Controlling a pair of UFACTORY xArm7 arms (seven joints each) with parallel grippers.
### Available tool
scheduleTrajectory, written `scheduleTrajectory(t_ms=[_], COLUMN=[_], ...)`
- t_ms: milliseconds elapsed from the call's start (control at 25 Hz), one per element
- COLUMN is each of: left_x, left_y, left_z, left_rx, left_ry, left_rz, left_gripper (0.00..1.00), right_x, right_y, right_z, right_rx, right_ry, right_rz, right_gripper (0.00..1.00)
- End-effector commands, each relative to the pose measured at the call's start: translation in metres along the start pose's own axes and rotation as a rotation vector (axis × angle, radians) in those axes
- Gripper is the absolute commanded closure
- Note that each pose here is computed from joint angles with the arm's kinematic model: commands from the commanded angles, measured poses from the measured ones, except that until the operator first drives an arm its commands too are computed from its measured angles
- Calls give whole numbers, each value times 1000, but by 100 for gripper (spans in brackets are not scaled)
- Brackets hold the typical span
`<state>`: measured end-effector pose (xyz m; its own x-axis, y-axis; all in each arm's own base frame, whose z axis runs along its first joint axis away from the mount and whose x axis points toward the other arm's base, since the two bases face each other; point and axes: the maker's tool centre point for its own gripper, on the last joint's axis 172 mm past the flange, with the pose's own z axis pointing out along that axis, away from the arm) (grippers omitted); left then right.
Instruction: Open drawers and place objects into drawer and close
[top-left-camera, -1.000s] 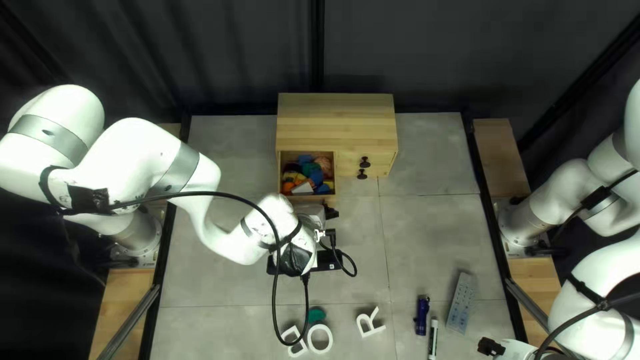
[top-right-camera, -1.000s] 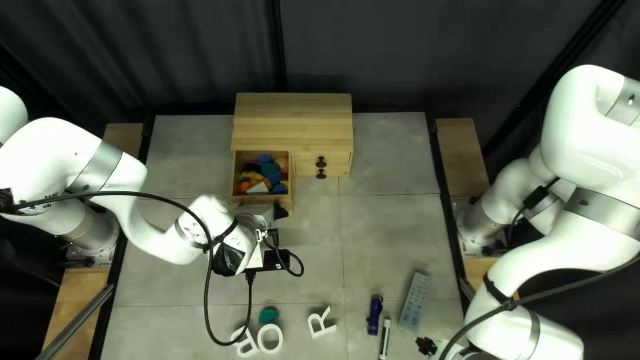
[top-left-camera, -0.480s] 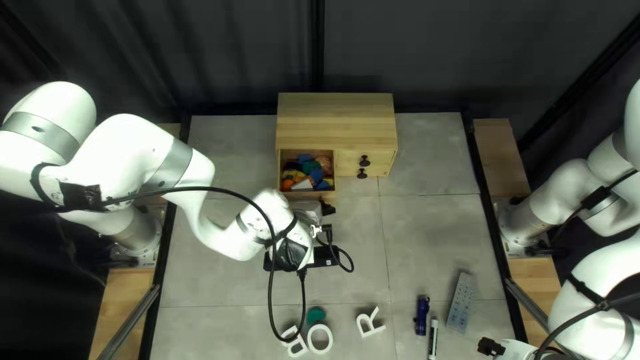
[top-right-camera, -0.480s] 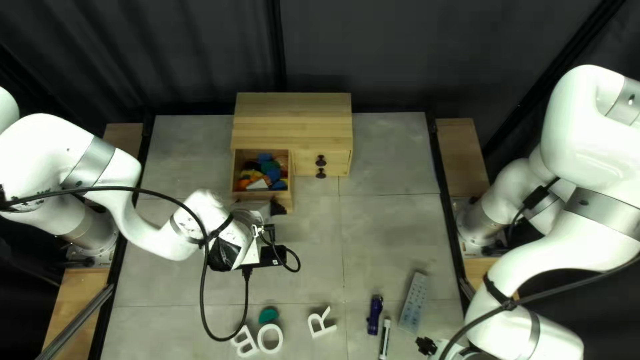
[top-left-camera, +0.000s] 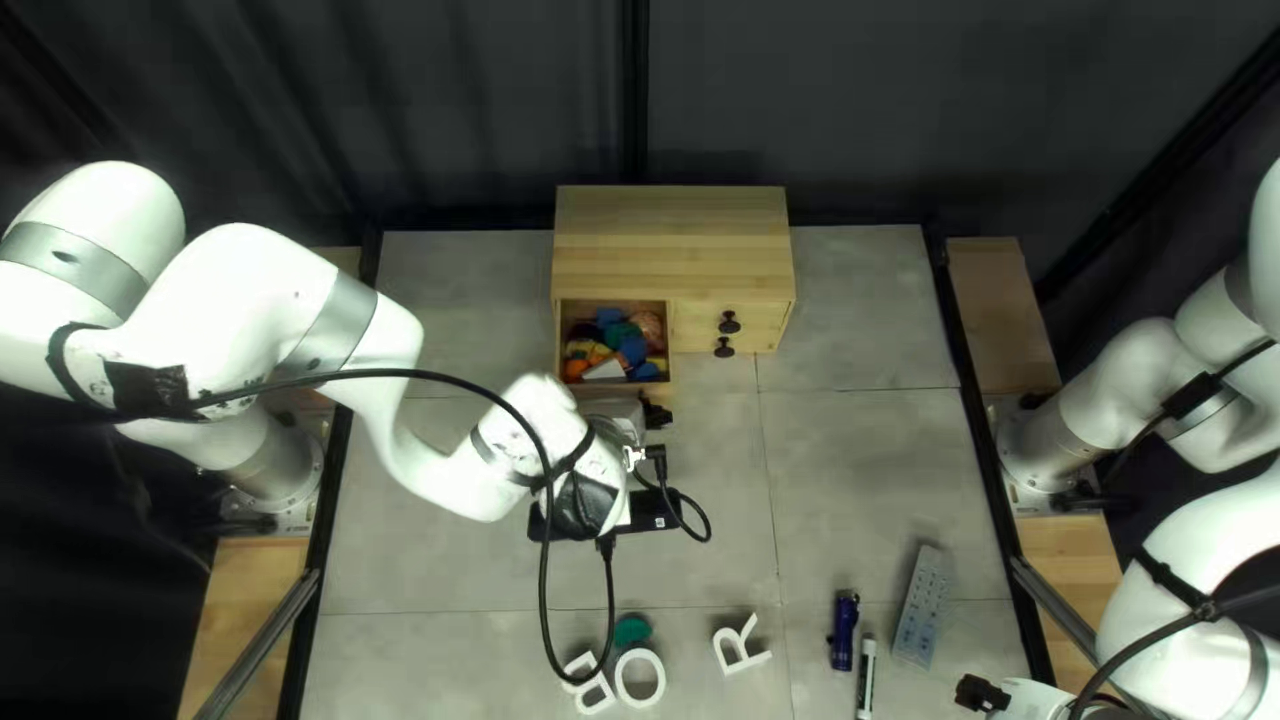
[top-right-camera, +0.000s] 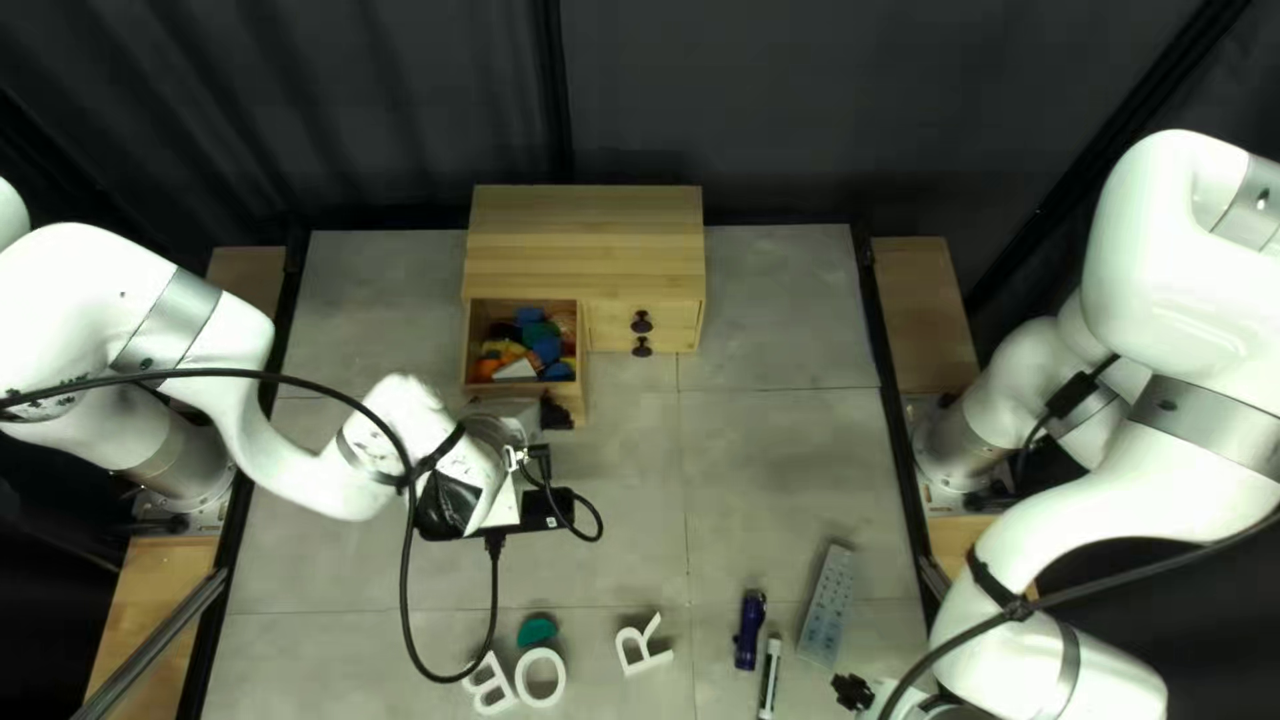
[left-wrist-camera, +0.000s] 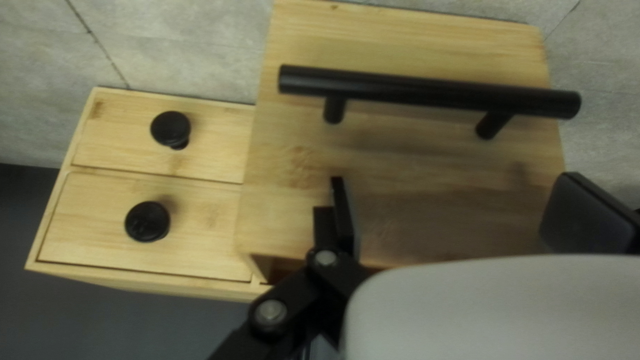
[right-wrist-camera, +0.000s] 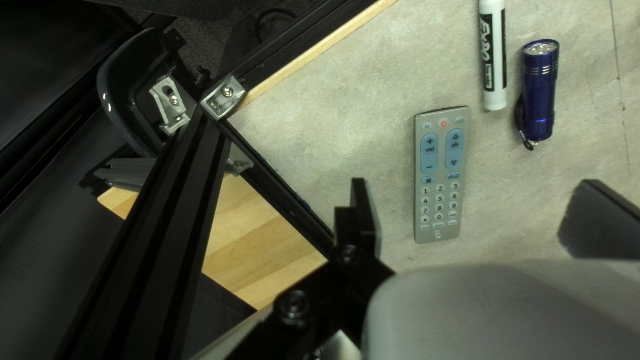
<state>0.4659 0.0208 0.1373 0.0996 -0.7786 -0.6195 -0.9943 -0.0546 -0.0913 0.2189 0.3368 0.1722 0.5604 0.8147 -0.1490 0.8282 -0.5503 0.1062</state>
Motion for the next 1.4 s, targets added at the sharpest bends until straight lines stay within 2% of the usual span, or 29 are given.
scheduleTrajectory(t_ms=[40,200,360,640,800,1400], left_x=[-3,-16,-31,-54,-68,-60], left_y=[-1,5,10,15,29,83], left_z=[-25,-45,-45,-20,-4,21], left_rx=[2,3,1,-20,-50,-101], left_ry=[33,54,52,36,40,91], left_rz=[6,15,22,15,17,46], left_gripper=[0,0,0,0,0,0], right_x=[0,0,0,0,0,0], right_y=[0,0,0,0,0,0], right_z=[0,0,0,0,0,0], right_rx=[0,0,0,0,0,0], right_ry=[0,0,0,0,0,0], right_rz=[0,0,0,0,0,0], right_gripper=[0,0,0,0,0,0])
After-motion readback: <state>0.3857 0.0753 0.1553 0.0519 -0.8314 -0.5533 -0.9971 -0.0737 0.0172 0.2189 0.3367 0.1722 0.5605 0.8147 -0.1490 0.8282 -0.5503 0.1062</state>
